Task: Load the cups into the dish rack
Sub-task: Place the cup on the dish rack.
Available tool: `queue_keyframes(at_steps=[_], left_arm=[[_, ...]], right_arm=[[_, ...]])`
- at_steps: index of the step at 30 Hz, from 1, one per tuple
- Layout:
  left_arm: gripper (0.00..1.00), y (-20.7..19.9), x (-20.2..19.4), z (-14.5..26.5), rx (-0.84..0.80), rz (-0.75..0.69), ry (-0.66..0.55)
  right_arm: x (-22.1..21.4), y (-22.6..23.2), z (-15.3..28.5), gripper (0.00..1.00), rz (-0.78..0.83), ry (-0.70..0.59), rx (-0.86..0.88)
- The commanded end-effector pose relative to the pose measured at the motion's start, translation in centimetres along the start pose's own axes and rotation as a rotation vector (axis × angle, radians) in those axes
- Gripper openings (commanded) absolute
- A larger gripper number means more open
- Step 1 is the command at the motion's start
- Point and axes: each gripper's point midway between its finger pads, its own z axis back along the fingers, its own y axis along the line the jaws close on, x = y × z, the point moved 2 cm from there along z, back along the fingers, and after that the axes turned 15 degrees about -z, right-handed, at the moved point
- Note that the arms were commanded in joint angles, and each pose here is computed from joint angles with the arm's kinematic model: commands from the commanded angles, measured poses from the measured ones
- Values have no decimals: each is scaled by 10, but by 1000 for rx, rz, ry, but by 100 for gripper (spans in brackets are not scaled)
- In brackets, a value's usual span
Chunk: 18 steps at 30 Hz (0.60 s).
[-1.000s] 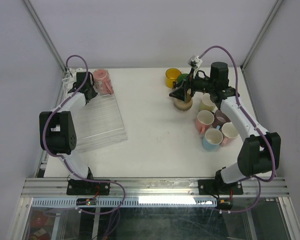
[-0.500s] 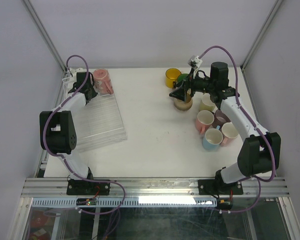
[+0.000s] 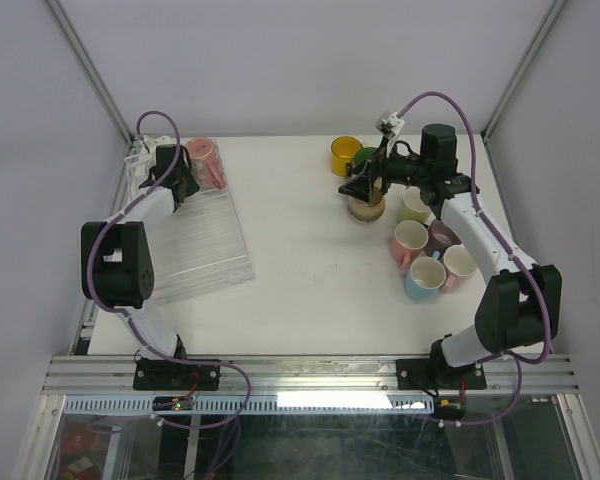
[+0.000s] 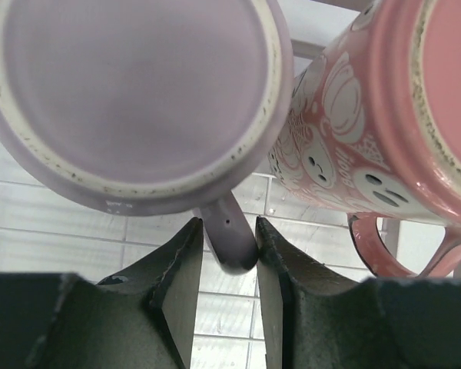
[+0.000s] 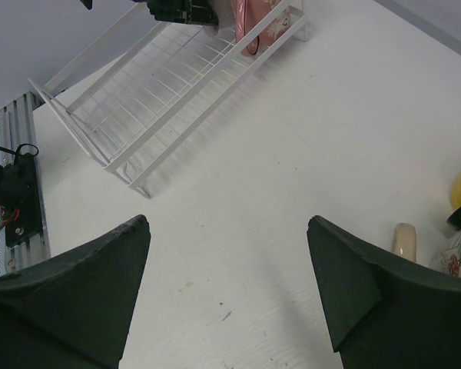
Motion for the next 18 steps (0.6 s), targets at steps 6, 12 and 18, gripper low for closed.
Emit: queue_keyframes(at_steps=[6, 12, 18], left_arm=[[37, -8, 29, 23, -57, 16, -110], [47, -6, 38, 42, -77, 20, -148], [54, -6, 52, 75, -126, 15, -199]], right_arm=[[17, 17, 8, 86, 78, -40, 6], [18, 18, 8, 86, 79, -41, 9], [18, 19, 9, 86, 80, -38, 9]])
